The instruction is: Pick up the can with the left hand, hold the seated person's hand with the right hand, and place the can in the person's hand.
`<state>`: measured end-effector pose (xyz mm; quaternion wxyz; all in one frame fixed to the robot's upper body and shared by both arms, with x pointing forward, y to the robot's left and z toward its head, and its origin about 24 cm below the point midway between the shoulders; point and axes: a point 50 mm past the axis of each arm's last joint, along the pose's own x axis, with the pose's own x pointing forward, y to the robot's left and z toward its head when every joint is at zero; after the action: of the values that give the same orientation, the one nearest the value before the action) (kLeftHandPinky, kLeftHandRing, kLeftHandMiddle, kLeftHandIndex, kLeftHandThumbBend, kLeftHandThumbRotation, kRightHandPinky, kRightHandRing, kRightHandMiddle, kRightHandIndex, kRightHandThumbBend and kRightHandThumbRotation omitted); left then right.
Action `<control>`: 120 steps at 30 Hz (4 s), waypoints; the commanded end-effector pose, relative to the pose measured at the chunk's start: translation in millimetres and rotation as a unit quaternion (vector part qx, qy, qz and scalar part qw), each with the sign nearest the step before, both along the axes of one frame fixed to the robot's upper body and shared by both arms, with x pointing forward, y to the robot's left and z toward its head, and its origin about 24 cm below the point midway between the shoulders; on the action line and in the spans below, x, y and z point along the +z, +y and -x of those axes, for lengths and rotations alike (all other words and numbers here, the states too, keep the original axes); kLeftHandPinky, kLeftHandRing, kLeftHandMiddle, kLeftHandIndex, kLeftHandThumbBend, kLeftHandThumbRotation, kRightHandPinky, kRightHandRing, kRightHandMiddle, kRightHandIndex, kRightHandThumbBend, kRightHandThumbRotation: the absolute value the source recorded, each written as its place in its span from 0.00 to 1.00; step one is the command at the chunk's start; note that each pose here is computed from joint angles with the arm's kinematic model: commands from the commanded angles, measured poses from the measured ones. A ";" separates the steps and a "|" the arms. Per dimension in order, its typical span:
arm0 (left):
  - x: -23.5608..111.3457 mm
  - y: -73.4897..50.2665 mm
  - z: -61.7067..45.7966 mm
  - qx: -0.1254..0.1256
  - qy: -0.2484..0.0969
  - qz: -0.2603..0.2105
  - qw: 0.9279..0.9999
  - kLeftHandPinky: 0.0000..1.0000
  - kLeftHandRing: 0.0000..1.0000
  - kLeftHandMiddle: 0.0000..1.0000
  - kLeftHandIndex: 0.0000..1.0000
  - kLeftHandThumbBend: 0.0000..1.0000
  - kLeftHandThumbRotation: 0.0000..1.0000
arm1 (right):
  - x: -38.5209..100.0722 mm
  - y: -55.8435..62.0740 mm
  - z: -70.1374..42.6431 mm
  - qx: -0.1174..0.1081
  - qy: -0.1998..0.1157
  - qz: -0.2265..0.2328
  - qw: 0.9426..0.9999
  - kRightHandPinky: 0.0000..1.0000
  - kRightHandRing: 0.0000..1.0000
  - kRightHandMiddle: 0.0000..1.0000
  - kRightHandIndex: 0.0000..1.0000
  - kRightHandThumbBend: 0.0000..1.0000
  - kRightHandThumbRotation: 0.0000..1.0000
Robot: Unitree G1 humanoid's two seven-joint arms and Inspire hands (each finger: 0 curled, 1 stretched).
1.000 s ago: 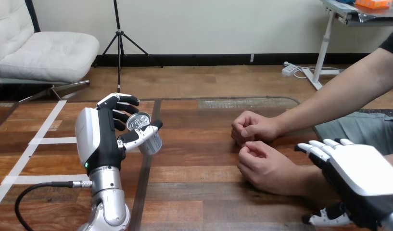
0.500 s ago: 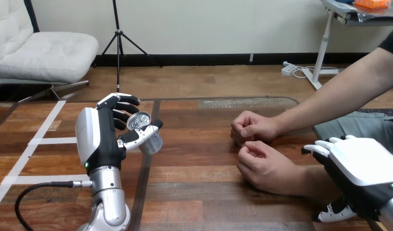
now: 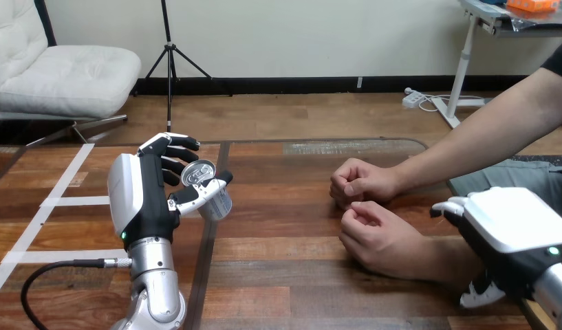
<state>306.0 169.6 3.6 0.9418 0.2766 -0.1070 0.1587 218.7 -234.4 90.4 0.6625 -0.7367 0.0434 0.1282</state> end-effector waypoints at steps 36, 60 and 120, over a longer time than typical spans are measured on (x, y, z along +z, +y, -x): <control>31.0 -1.8 -18.0 -0.008 -0.065 0.005 0.998 0.39 0.44 0.51 0.54 0.70 0.00 | -3.8 -7.3 -50.6 -0.010 0.017 0.039 0.999 0.79 0.84 0.84 0.79 0.88 0.11; 31.7 -0.3 -17.5 -0.007 -0.068 0.006 0.998 0.39 0.44 0.51 0.54 0.70 0.00 | -15.7 -6.5 -59.7 -0.025 0.071 0.016 0.997 0.77 0.82 0.83 0.80 0.86 0.13; 32.8 0.0 -16.7 -0.010 -0.072 0.007 0.997 0.39 0.44 0.51 0.54 0.69 0.00 | -34.6 -3.2 -62.2 -0.042 0.098 0.009 0.994 0.75 0.80 0.82 0.79 0.78 0.05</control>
<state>307.0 170.1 6.4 0.9420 0.2713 -0.1138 0.1615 271.8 -237.4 50.0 0.6685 -0.7088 0.1436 0.1737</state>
